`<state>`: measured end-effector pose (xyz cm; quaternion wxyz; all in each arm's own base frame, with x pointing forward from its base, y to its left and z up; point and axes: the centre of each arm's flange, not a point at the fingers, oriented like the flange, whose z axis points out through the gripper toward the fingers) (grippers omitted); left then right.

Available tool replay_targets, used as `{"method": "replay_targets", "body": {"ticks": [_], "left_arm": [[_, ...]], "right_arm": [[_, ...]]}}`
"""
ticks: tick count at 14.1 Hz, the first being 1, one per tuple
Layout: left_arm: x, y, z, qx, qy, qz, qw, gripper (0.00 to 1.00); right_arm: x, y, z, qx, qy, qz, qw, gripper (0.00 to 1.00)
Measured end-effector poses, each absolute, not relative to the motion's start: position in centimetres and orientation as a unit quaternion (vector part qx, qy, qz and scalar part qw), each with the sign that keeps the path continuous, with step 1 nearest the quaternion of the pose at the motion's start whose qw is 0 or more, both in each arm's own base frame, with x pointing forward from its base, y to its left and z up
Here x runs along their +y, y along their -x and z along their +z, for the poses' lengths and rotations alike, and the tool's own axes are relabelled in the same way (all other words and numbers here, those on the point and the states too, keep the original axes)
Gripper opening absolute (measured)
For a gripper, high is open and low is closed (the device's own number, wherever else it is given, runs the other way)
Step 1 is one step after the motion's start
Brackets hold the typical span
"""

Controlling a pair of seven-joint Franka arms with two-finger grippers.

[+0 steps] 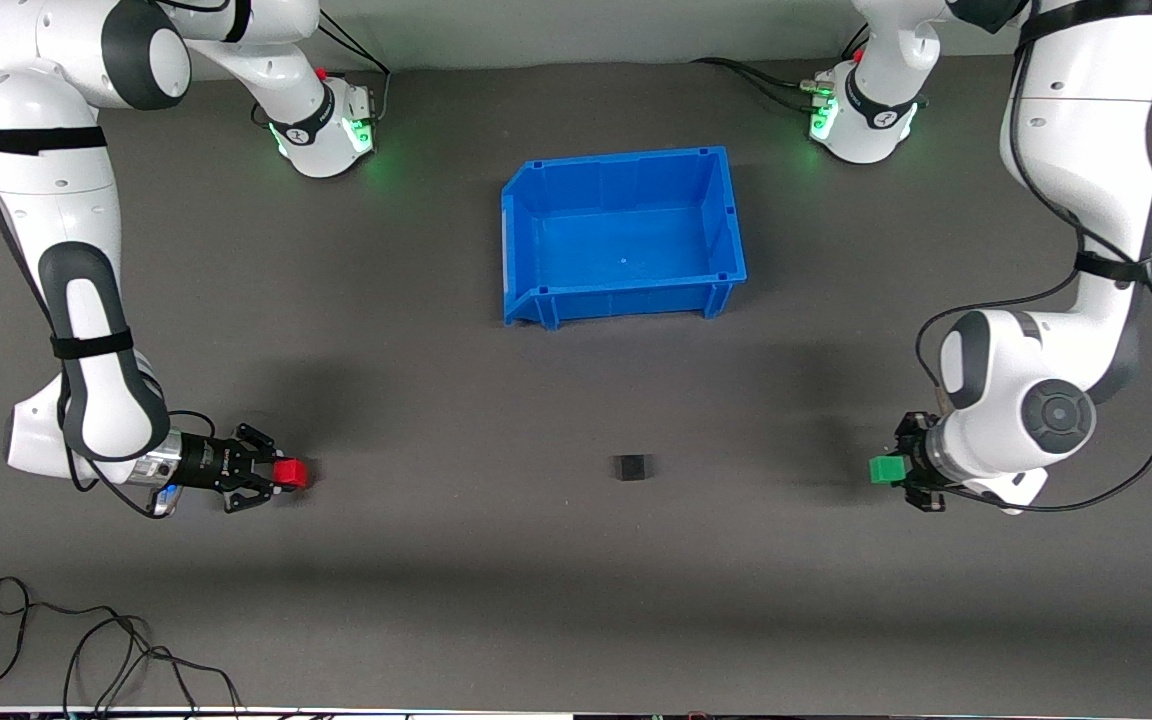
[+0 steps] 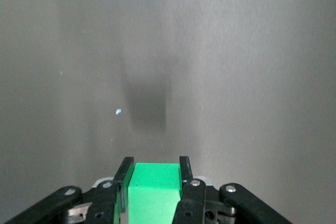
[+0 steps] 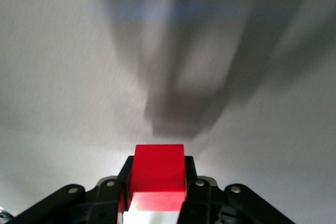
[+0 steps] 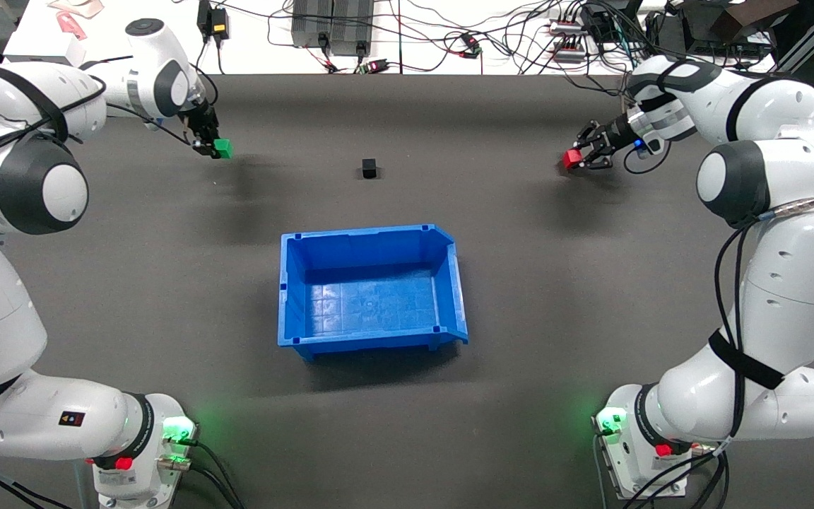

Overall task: Attach green and red cubes to black cube
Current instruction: 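Carry the red cube with the right gripper while the left gripper carries green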

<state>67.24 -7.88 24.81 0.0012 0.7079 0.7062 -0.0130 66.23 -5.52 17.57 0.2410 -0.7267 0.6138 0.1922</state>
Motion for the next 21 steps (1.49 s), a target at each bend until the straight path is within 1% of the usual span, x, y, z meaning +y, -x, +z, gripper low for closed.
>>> {"method": "replay_targets", "body": {"ticks": [6,8,10,14,18,21], "left_arm": [[-13.7,-67.7,24.6,0.716,-0.698,-0.013,0.013,0.40],[-16.1,-68.0,23.9,0.721,-0.693,-0.016,0.017,0.40],[-18.4,-68.1,23.5,0.721,-0.693,-0.017,0.020,0.40],[-23.8,-67.5,22.8,0.715,-0.698,-0.018,0.024,0.40],[-28.0,-66.5,21.6,0.726,-0.686,-0.045,0.038,0.40],[-31.0,-66.0,21.5,0.745,-0.664,-0.049,0.042,0.40]], "right_arm": [[5.1,-68.8,23.1,0.649,0.696,0.203,0.232,0.39],[8.0,-69.2,24.0,0.656,0.687,0.208,0.236,0.39],[11.4,-69.4,24.5,0.665,0.681,0.195,0.238,0.39],[20.2,-69.3,25.0,0.677,0.673,0.187,0.234,0.39],[25.9,-69.2,24.0,0.682,0.668,0.188,0.230,0.39],[30.8,-69.2,23.2,0.688,0.662,0.183,0.234,0.39]]}}
